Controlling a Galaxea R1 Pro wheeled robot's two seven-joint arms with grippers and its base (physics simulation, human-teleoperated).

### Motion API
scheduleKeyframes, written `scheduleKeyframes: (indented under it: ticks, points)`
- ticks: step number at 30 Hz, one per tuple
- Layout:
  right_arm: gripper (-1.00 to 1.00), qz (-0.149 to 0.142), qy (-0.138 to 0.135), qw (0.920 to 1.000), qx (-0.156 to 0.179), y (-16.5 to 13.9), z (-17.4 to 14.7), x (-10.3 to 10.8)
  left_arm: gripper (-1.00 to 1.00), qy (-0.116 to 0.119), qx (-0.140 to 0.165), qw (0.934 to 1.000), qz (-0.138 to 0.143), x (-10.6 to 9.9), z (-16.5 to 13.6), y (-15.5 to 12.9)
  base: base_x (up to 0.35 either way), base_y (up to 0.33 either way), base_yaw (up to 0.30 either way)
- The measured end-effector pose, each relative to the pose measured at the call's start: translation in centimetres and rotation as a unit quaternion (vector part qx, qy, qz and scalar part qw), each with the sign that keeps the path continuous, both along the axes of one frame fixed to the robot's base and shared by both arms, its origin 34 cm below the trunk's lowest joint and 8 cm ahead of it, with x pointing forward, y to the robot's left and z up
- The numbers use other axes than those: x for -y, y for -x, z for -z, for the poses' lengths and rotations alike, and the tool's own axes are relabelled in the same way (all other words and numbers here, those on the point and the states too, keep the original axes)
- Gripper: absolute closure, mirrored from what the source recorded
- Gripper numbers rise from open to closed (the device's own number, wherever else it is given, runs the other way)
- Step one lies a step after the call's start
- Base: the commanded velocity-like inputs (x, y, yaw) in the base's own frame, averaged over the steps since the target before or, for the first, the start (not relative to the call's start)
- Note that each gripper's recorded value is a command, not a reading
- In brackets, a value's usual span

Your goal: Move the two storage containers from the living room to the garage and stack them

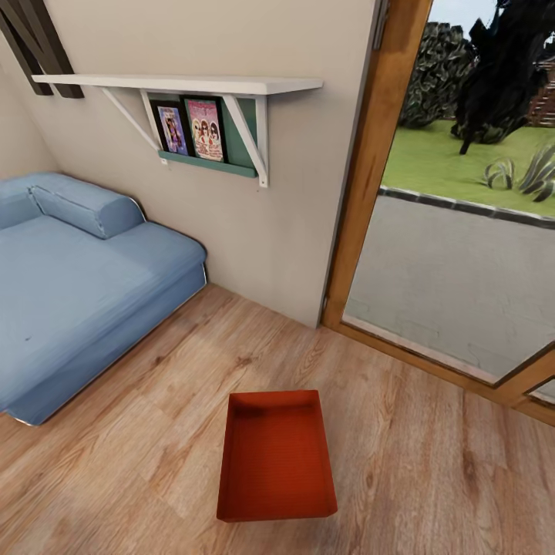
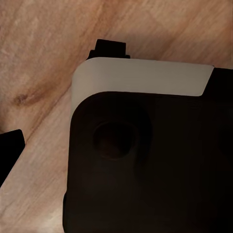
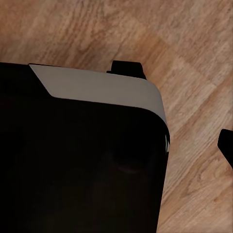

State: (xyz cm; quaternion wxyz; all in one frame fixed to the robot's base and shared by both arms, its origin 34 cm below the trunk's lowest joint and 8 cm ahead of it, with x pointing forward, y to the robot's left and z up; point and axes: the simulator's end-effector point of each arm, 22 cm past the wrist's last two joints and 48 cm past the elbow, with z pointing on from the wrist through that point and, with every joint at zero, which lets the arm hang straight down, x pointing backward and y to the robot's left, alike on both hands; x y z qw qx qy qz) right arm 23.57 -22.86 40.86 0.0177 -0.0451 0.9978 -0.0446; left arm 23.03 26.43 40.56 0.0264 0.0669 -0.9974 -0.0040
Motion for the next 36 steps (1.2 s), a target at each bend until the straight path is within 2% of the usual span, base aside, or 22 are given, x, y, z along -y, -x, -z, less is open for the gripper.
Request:
scheduleKeyframes:
  ticks: [18,24,26,29,31,33,36]
  points:
    - [-1.00,-0.001,0.000,1.0000,0.000,0.0,0.0,0.0,-1.00,0.003,0.006,1.0000,0.006,0.6,0.0,-0.2,0.000,0.000,0.000]
    - [-1.00,0.000,0.012,0.9999,0.004,-0.2,-0.1,0.5,-1.00,-0.003,0.015,0.9999,-0.001,0.0,0.0,-1.0,0.000,0.000,0.000]
    - [-1.00,0.000,0.019,0.9998,0.007,-0.3,-0.1,0.8,-1.00,-0.013,0.022,0.9997,-0.001,-0.5,0.0,-1.8,0.000,0.000,0.000]
    - [-1.00,-0.001,0.026,0.9996,0.011,-0.7,-0.1,1.2,-1.00,-0.041,0.039,0.9984,0.003,-1.7,-0.1,-3.9,0.000,0.000,0.000]
    - [-1.00,-0.001,0.024,0.9994,0.024,-2.0,-0.1,1.3,-1.00,-0.061,0.065,0.9960,0.003,-2.5,-0.4,-6.7,0.000,0.000,0.000]
    - [-1.00,0.001,0.015,0.9989,0.045,-4.3,-0.2,0.6,-1.00,-0.065,0.085,0.9943,0.001,-2.6,-0.9,-9.8,0.000,0.000,0.000]
    - [-1.00,0.001,0.011,0.9989,0.046,-5.1,-0.3,0.2,-1.00,-0.060,0.076,0.9953,0.002,-2.4,-1.4,-11.7,0.000,0.000,0.000]
